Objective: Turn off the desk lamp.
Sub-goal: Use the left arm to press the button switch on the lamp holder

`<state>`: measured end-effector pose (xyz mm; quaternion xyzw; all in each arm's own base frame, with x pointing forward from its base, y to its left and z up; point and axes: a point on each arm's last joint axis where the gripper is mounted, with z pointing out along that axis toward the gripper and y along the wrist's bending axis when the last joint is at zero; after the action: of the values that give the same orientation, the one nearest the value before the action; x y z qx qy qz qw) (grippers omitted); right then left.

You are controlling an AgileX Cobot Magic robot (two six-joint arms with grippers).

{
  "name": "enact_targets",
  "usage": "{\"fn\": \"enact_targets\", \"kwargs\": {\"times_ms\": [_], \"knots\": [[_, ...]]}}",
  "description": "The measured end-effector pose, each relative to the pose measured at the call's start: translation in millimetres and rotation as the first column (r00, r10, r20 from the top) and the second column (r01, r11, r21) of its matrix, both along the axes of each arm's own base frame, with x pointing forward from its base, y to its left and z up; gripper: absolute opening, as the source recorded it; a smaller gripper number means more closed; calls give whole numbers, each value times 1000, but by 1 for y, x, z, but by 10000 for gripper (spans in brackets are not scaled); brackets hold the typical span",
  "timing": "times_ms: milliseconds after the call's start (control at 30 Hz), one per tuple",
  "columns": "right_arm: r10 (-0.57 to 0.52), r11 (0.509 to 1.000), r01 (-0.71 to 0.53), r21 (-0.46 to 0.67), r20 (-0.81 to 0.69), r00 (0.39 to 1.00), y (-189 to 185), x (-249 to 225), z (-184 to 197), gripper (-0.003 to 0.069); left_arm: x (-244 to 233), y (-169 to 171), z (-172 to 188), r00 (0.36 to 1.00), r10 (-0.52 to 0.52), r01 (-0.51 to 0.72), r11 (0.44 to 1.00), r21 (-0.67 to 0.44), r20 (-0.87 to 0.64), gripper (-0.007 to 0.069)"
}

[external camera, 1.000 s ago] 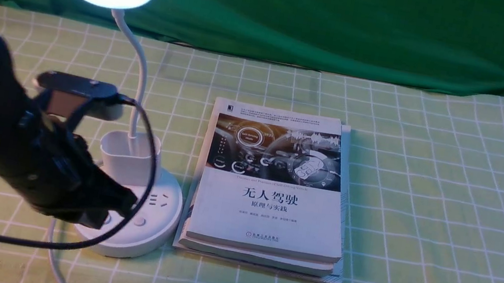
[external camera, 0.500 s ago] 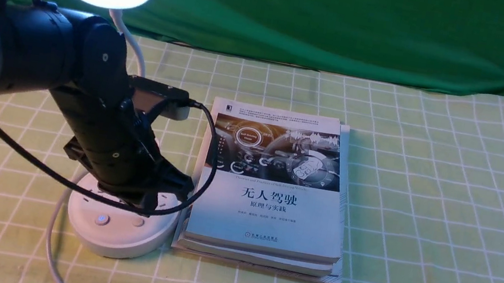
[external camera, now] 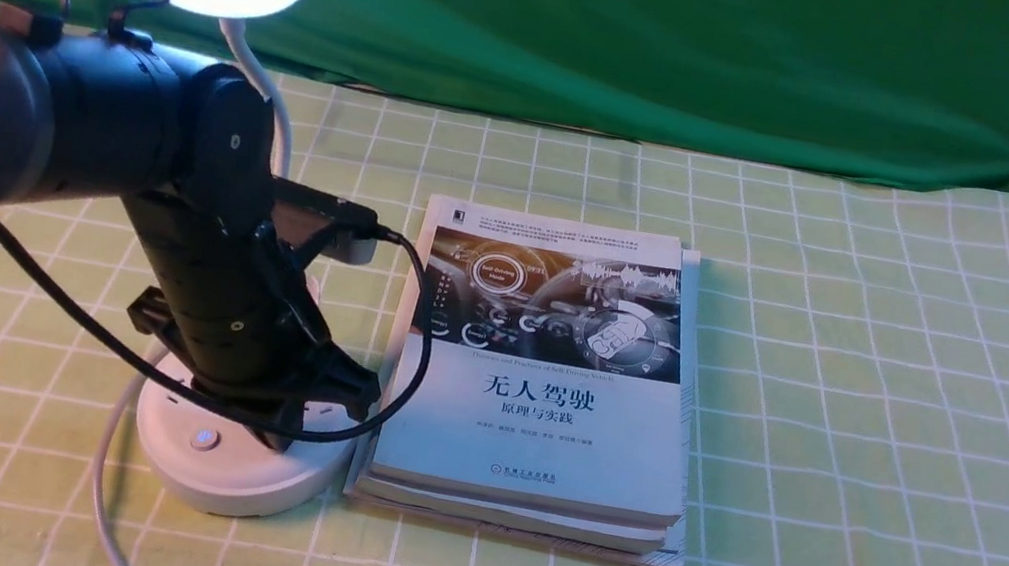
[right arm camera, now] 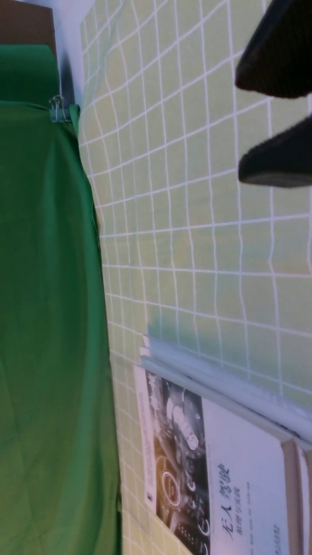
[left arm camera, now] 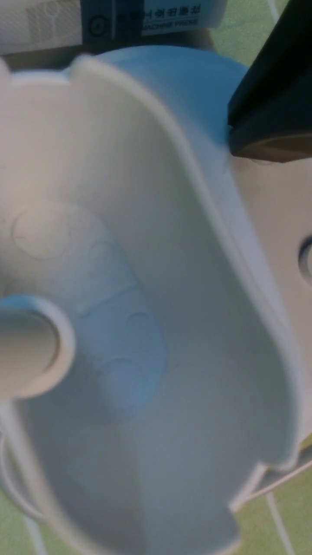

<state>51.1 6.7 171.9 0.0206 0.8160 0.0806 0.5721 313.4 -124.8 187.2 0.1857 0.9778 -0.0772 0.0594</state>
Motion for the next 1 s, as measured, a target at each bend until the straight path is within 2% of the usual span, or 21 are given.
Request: {"fn": "enact_targets", "kwargs": {"times_ms": [333,667,1000], "knots": [[1,1000,-1,-2,0,1000,0,0,0,238,2,-1,-3,1000,0,0,1000,3,-20,1],[0,1000,0,-1,0,1000,0,0,0,238,-7,-5,23,999,5,-4,1000,-23,45,1],[0,1000,0,1,-2,1000,0,0,0,238,-1,-8,-3,1000,3,-3,1000,9,-22,1]]}}
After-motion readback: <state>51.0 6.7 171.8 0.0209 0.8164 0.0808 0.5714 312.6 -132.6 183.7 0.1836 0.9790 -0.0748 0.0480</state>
